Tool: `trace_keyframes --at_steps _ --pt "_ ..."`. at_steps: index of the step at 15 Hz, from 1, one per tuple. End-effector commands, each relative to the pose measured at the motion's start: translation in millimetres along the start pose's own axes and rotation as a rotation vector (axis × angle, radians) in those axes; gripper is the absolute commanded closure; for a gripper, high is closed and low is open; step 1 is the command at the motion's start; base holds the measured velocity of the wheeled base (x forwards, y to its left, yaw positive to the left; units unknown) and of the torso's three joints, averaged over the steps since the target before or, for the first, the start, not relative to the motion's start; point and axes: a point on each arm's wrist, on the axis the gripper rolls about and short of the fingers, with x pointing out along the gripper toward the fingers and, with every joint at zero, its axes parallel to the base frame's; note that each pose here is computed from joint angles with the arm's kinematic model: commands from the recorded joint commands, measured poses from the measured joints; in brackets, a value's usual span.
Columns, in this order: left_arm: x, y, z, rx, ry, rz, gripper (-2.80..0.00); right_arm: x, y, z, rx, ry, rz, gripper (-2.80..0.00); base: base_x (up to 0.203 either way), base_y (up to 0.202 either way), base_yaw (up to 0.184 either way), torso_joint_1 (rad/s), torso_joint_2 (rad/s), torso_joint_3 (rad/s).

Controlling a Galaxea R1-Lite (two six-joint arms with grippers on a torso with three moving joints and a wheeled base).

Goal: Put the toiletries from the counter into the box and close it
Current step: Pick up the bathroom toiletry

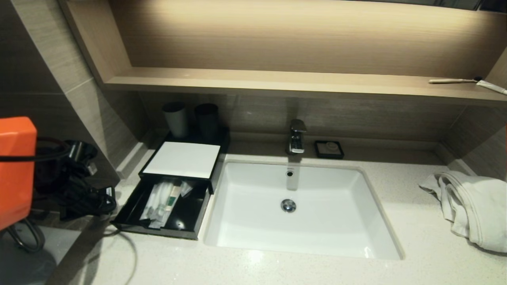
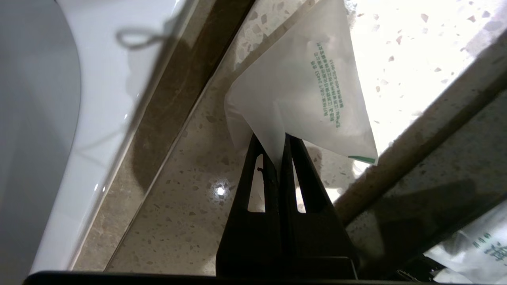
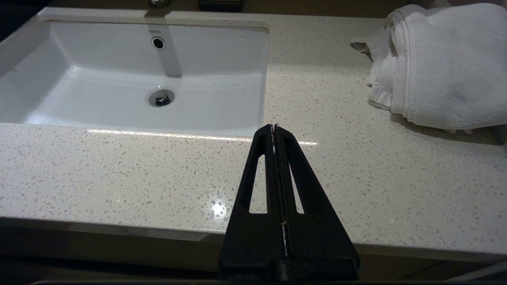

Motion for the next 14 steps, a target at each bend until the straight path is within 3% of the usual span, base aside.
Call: trace_keyframes --at_steps 1,8,14 --pt "-5 0.0 1 -0.002 -0.013 -0.003 0.00 0 0 0 0.000 0.000 0.001 0.00 0.000 0.000 0.000 0.000 0.00 0.000" --pt "-55 -4.8 5 0.006 -0.143 -0.053 0.00 0 0 0 0.000 0.000 0.001 0.00 0.000 0.000 0.000 0.000 0.00 0.000" --pt "-80 -46.6 -1 0.115 -0.196 -0.161 0.00 0 0 0 0.000 0.000 0.001 0.00 0.000 0.000 0.000 0.000 0.00 0.000"
